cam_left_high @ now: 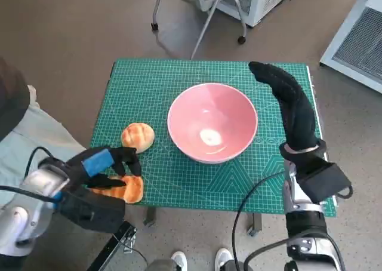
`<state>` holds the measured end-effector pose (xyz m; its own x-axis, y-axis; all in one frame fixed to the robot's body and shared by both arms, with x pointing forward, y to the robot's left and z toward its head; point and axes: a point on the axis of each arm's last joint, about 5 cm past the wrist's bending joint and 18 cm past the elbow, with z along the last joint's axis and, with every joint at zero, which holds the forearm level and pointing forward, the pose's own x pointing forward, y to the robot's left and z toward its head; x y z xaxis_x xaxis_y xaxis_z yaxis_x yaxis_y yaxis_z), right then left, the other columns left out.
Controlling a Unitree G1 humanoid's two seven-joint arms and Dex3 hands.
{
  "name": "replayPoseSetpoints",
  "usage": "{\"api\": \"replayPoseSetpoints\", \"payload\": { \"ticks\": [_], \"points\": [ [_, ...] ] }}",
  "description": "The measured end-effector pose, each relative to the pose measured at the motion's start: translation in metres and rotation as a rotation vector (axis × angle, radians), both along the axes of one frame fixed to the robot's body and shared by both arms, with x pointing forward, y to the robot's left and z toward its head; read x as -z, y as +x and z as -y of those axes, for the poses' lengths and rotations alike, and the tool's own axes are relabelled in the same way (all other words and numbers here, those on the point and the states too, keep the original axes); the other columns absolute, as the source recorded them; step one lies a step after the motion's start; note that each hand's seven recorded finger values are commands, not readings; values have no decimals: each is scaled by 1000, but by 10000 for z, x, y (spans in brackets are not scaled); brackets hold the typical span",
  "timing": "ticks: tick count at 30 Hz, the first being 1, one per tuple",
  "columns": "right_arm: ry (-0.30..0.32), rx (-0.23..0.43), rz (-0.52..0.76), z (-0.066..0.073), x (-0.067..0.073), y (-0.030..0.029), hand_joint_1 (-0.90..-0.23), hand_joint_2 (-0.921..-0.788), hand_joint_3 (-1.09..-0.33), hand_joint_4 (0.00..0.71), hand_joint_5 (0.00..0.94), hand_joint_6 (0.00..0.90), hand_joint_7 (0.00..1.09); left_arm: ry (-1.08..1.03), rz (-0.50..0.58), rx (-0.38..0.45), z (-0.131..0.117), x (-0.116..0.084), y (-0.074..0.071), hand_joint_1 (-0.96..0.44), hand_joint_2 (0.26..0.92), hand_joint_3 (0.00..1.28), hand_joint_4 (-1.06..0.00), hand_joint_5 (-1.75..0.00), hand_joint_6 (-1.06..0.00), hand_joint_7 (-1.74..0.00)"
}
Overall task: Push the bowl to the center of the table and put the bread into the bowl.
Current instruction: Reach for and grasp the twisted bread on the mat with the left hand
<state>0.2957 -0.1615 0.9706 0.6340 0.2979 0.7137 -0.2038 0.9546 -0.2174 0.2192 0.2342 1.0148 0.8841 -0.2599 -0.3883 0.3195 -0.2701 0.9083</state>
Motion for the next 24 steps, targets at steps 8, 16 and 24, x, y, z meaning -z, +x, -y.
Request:
{"api": "replayPoseSetpoints", "payload": {
  "ticks": [8,16,24],
  "points": [
    [3,3,3,-1,8,-6,-559,-921,-891,306,92,-1,884,-95,82,4,16,-250,-38,3,916,41,-642,-1320,-772,-908],
    [10,15,-4,13,37,-26,-565,-921,-890,303,97,-1,884,-159,148,37,1,-385,-88,3,904,35,-675,-1226,-789,-950],
    [15,26,-3,23,55,-54,-564,-921,-891,302,104,-1,886,-173,149,37,-50,-351,-115,3,913,30,-666,-1166,-763,-1045]
  ]
}}
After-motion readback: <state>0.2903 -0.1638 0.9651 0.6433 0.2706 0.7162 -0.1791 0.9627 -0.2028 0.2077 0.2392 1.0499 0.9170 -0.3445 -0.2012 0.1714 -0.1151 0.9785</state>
